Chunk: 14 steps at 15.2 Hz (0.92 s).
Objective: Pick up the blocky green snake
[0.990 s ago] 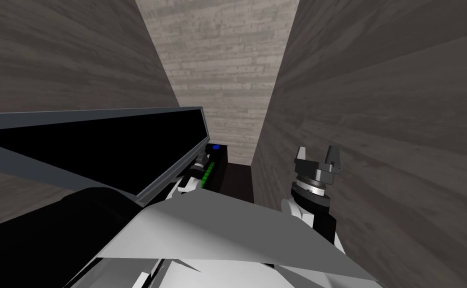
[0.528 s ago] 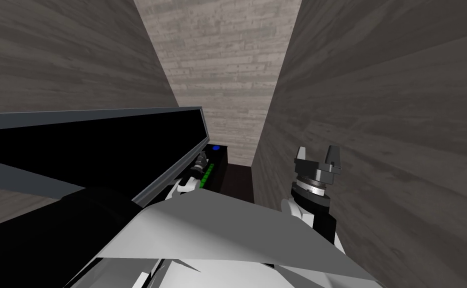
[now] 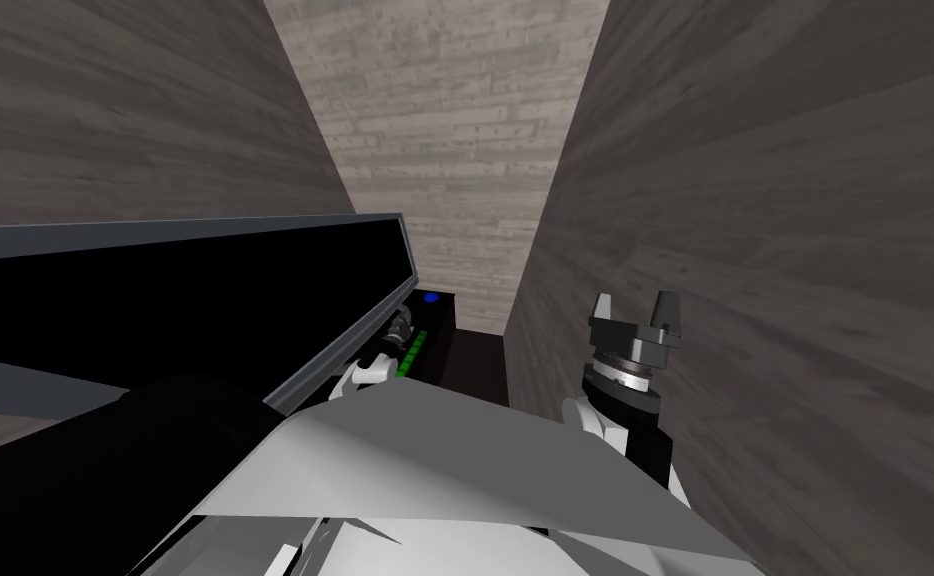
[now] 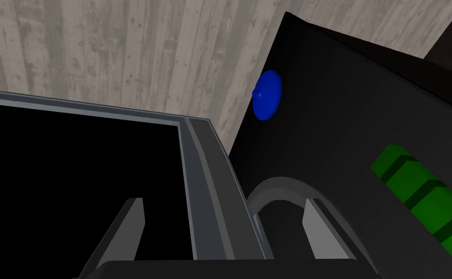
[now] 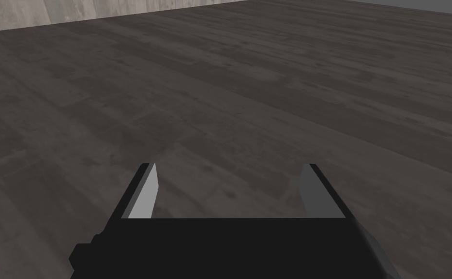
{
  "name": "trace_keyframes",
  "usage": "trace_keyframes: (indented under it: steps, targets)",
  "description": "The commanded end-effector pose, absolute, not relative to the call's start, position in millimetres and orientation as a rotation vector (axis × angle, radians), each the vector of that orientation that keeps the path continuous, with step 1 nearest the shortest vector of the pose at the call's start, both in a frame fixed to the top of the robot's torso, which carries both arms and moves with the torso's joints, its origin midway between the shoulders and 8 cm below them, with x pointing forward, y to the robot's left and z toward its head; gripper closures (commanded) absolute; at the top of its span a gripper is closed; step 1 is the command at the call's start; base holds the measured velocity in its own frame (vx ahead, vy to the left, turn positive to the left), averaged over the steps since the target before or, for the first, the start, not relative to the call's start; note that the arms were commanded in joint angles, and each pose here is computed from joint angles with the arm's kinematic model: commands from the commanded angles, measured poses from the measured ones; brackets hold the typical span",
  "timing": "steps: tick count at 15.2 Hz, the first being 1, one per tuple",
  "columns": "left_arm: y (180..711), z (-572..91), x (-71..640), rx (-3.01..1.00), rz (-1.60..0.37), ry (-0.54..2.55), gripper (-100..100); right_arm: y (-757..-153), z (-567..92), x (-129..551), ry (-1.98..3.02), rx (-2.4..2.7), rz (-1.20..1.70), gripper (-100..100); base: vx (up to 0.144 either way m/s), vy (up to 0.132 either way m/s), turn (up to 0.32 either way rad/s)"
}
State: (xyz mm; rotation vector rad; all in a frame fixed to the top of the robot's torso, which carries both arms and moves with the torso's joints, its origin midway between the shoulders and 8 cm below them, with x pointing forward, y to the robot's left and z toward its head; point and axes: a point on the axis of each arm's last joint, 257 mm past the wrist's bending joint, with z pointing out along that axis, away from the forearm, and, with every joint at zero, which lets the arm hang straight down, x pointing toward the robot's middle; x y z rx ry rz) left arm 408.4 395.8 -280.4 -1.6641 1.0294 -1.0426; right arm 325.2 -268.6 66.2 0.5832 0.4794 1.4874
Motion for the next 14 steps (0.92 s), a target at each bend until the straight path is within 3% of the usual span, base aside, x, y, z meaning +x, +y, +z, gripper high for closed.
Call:
trace_keyframes:
  steps: [1, 14]
  targets:
    - [408.1, -302.8, 402.1, -1.756, -1.009, 1.014, -100, -268.6, 66.2, 325.2, 0.479, 0.583, 1.487, 0, 0.060, 0.004, 0.014]
    - [449.0, -408.8, 349.3, -2.204, -0.797, 0.899, -100, -268.6, 66.3, 325.2, 0.479, 0.583, 1.487, 0, 0.076, 0.004, 0.015]
